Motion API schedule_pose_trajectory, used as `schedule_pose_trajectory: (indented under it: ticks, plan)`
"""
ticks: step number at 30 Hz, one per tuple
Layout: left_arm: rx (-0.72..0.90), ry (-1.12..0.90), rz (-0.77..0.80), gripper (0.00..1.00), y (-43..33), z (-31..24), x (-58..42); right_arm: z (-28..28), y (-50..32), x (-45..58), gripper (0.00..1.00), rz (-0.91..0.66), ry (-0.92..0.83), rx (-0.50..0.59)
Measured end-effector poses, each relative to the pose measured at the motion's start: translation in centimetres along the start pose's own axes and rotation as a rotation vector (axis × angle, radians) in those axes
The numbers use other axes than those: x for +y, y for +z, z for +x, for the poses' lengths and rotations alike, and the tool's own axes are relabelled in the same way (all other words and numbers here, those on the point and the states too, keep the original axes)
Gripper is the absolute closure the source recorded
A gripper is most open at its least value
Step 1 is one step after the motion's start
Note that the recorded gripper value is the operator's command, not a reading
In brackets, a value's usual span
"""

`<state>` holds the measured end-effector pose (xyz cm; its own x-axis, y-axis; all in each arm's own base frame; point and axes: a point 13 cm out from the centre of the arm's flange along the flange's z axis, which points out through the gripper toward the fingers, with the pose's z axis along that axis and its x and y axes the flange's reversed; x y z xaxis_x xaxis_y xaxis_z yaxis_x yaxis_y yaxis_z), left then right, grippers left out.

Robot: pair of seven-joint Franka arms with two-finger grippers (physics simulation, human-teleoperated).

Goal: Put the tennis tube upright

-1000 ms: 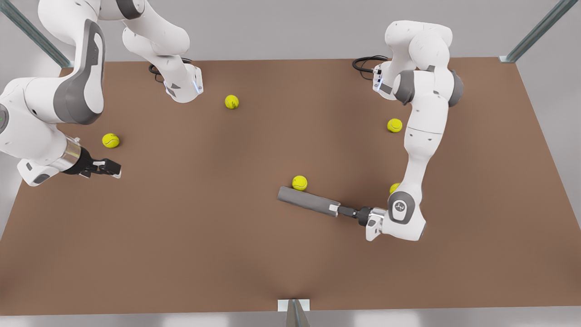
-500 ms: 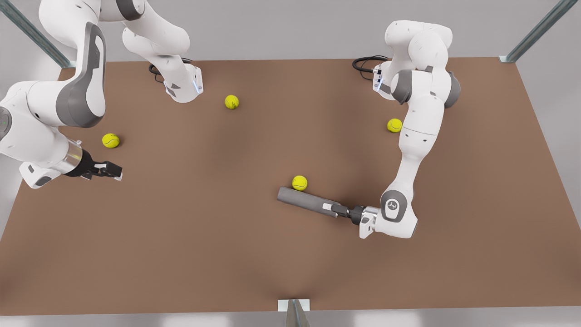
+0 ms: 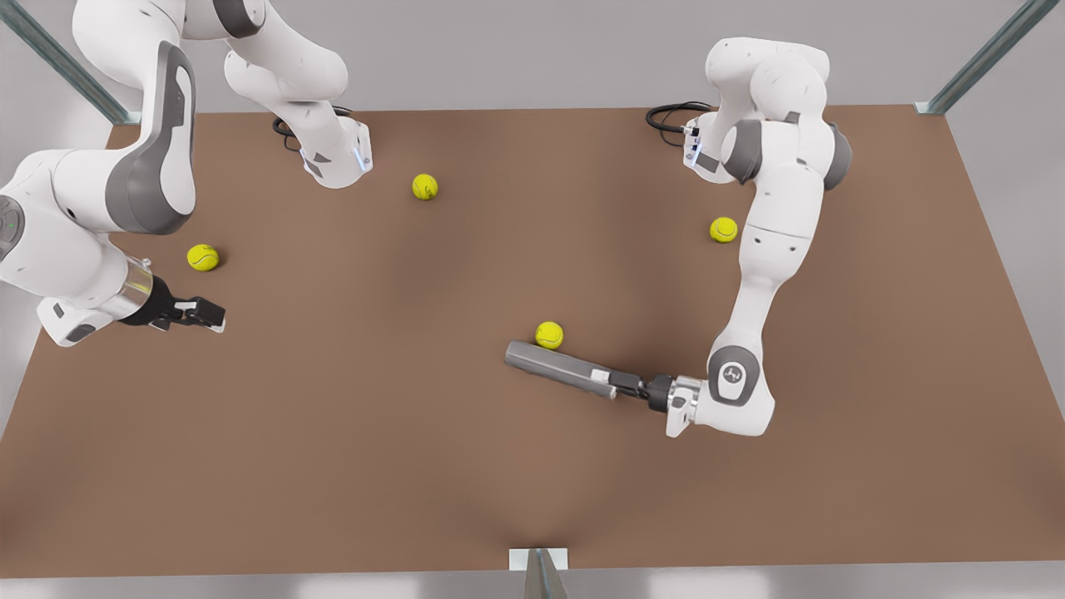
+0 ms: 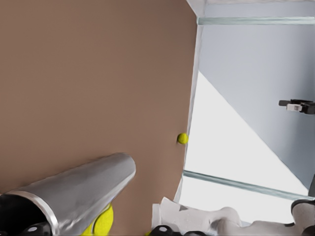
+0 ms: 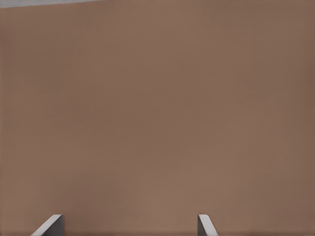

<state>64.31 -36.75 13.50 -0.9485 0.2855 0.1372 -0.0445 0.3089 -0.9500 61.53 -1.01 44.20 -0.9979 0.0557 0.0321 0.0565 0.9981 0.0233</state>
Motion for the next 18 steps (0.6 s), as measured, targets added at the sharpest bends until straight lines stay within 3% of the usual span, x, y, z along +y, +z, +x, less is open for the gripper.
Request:
schedule_pose_trajectory:
  ticks: [3,9,18]
  plan:
    - [0.002,-0.002,-0.001,0.65,-0.1,0.1,-0.1,-0.1,-0.1,0.0,0.00,0.000,0.001,-0.004]
    - [0.006,-0.007,-0.008,0.78,-0.1,0.3,0.1,-0.1,-0.2,-0.3,0.00,-0.001,0.010,-0.005]
    - [0.002,0.002,-0.013,0.79,-0.9,0.3,-2.6,0.0,0.2,-1.1,0.00,-0.001,0.028,0.003]
